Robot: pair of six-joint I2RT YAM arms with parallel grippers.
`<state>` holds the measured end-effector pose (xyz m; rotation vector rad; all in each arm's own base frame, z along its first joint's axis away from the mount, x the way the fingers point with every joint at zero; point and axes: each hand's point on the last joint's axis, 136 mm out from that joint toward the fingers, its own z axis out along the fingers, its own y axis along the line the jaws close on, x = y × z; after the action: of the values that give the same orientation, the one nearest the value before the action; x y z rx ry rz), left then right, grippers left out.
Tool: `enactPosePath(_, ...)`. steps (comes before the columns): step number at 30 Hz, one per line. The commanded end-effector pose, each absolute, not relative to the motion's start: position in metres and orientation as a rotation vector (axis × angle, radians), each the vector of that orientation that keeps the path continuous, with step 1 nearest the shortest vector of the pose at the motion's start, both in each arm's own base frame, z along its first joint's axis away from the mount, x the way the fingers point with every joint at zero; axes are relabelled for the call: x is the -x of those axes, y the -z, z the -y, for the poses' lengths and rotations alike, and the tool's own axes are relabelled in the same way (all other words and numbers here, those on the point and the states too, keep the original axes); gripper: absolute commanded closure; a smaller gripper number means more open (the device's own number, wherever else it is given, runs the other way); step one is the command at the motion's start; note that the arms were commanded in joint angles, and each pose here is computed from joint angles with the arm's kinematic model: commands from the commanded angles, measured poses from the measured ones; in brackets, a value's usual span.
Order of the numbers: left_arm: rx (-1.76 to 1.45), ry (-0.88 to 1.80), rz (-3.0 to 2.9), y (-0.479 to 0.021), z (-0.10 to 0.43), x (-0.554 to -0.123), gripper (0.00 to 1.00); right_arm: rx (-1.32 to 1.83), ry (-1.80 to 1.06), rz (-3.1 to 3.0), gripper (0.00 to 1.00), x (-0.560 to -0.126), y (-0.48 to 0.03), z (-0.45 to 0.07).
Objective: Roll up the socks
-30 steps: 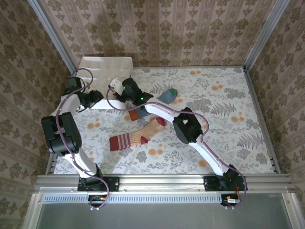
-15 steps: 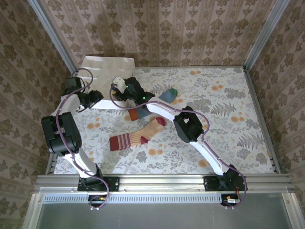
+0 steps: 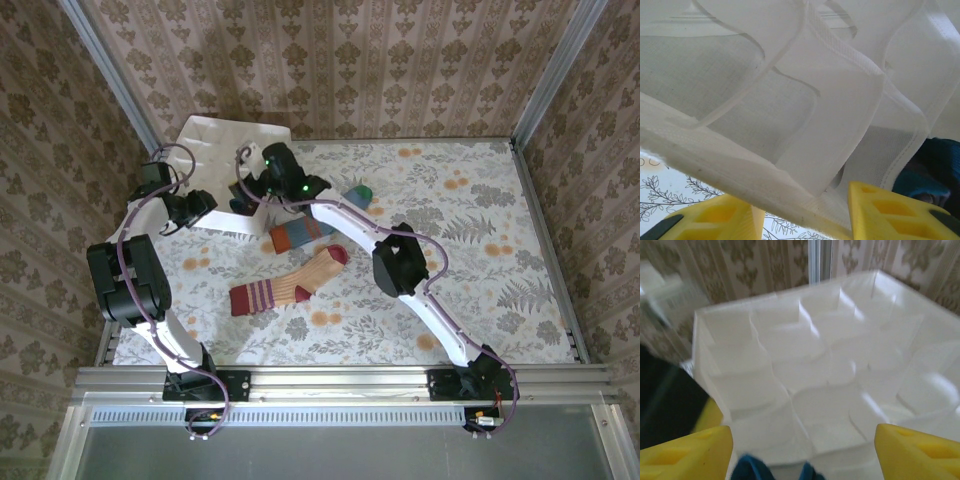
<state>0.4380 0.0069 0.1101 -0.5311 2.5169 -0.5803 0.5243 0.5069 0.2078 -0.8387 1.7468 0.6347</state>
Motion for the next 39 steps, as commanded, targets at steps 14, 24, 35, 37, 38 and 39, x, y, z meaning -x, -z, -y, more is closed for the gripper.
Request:
enactPosePath(14, 0.511, 0.554, -2.448, -0.146, -0.012, -0.438, 0.56, 0.711, -0.694, -1.986, 0.40, -0.519, -0.211, -0.477)
enactPosePath(24, 0.262, 0.423, -2.476, -0.165, 0.013, -0.433, 0.55, 0.667, -0.621, -2.136, 0.47, -0.509, -0.173, -0.473)
enactPosePath(35, -0.591, 0.381, -2.428, -0.178, 0.078, -0.428, 0.48, 0.352, -0.602, -2.203, 0.48, -0.531, -0.190, -0.438)
enactPosePath(37, -0.672, 0.379, -2.431, -0.175, 0.082, -0.430, 0.47, 0.308, -0.613, -2.217, 0.49, -0.535, -0.185, -0.434)
enactPosePath(38, -0.695, 0.376, -2.440, -0.172, 0.082, -0.431, 0.47, 0.298, -0.620, -2.223, 0.49, -0.536, -0.182, -0.434)
enactPosePath(39, -0.730, 0.382, -2.448, -0.169, 0.083, -0.431, 0.46, 0.290, -0.630, -2.227, 0.48, -0.537, -0.179, -0.435)
